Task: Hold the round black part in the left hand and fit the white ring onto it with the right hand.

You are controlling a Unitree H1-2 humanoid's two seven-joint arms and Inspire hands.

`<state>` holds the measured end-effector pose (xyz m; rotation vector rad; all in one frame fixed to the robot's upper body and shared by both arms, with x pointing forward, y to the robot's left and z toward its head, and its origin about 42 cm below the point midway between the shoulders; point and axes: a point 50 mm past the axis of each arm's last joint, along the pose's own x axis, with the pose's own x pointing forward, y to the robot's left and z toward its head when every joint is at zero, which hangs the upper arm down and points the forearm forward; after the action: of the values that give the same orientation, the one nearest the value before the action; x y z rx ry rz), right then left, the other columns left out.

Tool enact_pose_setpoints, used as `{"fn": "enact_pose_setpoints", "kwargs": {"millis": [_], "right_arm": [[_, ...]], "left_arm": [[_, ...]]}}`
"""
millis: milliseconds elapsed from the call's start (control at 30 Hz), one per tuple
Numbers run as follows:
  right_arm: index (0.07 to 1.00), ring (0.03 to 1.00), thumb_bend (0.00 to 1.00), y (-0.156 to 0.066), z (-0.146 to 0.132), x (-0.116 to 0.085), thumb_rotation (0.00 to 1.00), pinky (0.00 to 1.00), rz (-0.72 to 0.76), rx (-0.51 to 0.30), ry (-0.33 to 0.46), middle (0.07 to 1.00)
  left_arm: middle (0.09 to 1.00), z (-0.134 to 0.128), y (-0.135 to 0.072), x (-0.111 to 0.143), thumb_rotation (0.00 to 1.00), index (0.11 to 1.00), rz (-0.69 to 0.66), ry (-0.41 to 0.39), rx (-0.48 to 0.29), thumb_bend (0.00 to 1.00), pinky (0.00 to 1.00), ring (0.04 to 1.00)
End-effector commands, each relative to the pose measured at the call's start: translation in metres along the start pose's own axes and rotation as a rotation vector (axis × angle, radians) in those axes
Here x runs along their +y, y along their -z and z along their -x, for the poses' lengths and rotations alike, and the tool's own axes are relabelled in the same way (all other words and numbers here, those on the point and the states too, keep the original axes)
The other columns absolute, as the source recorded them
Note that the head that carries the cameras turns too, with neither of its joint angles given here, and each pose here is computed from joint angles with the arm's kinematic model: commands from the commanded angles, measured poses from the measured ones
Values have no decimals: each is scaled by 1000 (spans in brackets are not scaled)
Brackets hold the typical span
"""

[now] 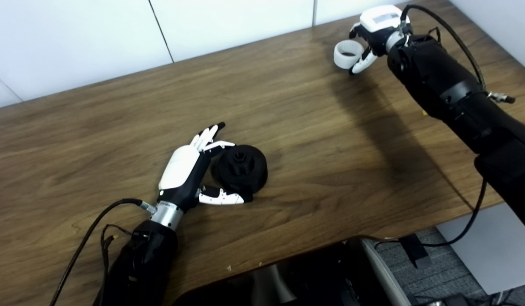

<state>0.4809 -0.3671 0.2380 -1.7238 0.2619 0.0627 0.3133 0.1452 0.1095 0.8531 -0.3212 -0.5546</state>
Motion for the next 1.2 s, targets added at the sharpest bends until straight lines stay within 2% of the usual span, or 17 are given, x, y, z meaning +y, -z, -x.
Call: {"fn": "enact_pose_setpoints", "kwargs": {"millis": [0, 300, 1167], "right_arm": [[820, 918, 703, 15, -4, -40, 393, 993, 10, 37, 82, 813], [799, 868, 678, 16, -1, -36, 370, 999, -20, 25, 88, 738], [864, 873, 740, -7, -3, -37, 430, 976, -11, -12, 73, 769]], "left_arm": [[1000, 20, 15, -19, 315, 631, -54, 137, 57, 1000, 1000, 1000], [1000, 20, 15, -19, 303, 632, -51, 132, 54, 1000, 1000, 1000], [1000, 20, 11, -22, 309, 632, -46, 138, 60, 1000, 1000, 1000]]}}
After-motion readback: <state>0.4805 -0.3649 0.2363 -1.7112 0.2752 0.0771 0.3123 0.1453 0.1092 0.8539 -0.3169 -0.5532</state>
